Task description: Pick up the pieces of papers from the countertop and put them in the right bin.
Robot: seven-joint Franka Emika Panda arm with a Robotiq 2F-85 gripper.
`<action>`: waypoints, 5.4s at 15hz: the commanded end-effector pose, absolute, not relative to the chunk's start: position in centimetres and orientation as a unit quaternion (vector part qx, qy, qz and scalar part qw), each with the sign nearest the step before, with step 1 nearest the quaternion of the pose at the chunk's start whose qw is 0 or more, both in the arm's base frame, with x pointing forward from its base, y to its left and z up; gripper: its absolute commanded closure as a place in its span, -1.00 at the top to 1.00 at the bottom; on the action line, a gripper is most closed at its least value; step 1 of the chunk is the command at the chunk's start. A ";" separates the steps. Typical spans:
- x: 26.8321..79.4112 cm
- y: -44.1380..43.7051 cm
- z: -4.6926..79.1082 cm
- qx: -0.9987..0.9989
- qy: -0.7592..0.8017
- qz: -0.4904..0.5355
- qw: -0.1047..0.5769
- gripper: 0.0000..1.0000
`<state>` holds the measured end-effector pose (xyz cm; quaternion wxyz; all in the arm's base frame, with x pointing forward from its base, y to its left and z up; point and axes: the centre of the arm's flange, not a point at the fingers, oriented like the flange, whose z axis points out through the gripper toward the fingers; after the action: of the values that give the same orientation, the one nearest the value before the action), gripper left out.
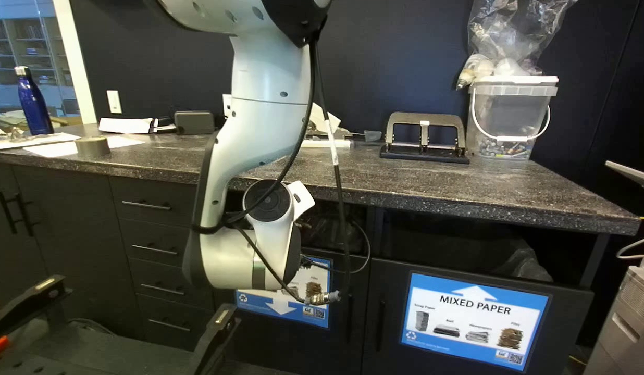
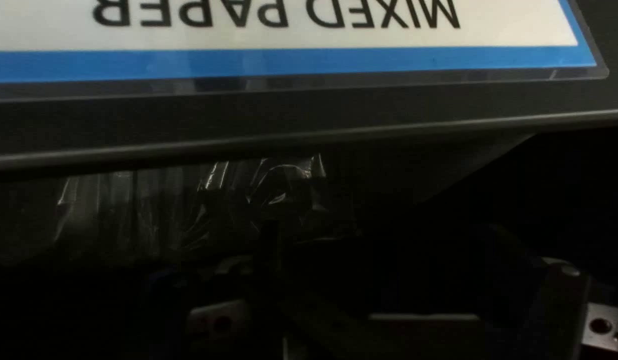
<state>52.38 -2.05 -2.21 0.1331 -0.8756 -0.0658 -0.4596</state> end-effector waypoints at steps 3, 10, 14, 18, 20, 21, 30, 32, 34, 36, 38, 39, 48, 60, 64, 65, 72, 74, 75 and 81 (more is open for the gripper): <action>49.6 -2.4 2.1 -0.895 -0.135 -0.417 0.084 1.00; 43.0 -4.3 9.1 -0.948 -0.200 -0.241 0.062 1.00; 40.0 -4.7 13.3 -0.950 -0.272 -0.143 0.055 1.00; 36.6 -3.5 17.2 -0.938 -0.332 -0.069 0.067 1.00; 34.3 -2.5 18.5 -0.939 -0.332 -0.051 0.067 1.00; 33.2 -2.1 18.9 -0.943 -0.322 -0.044 0.068 1.00; 33.3 -0.7 19.9 -0.959 -0.280 -0.040 0.025 1.00; 34.3 -0.8 20.6 -0.963 -0.265 -0.049 0.024 1.00; 35.3 -0.7 21.7 -0.968 -0.243 -0.057 0.025 1.00; 36.5 -0.5 22.8 -0.972 -0.222 -0.070 0.014 1.00; 37.7 -0.4 24.3 -0.976 -0.197 -0.088 0.008 1.00; 38.4 -0.4 25.2 -0.978 -0.186 -0.098 0.002 1.00; 44.7 -0.2 33.5 -0.976 -0.112 -0.182 -0.051 1.00; 53.4 1.7 49.4 -0.977 -0.064 -0.172 -0.111 1.00; 51.6 -0.1 52.6 -0.993 -0.027 -0.062 -0.098 1.00; 51.0 -0.9 52.9 -0.994 -0.022 -0.034 -0.101 1.00; 43.2 -9.6 57.9 -0.994 -0.040 0.060 -0.082 1.00; 39.8 -12.3 59.6 -0.996 -0.020 0.051 -0.070 1.00; 38.1 -13.6 60.7 -0.997 -0.009 0.041 -0.065 1.00; 31.2 -17.1 62.3 -1.000 -0.007 -0.002 0.007 1.00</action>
<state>34.27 -17.57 62.71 -0.0353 -0.9990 0.0033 0.0267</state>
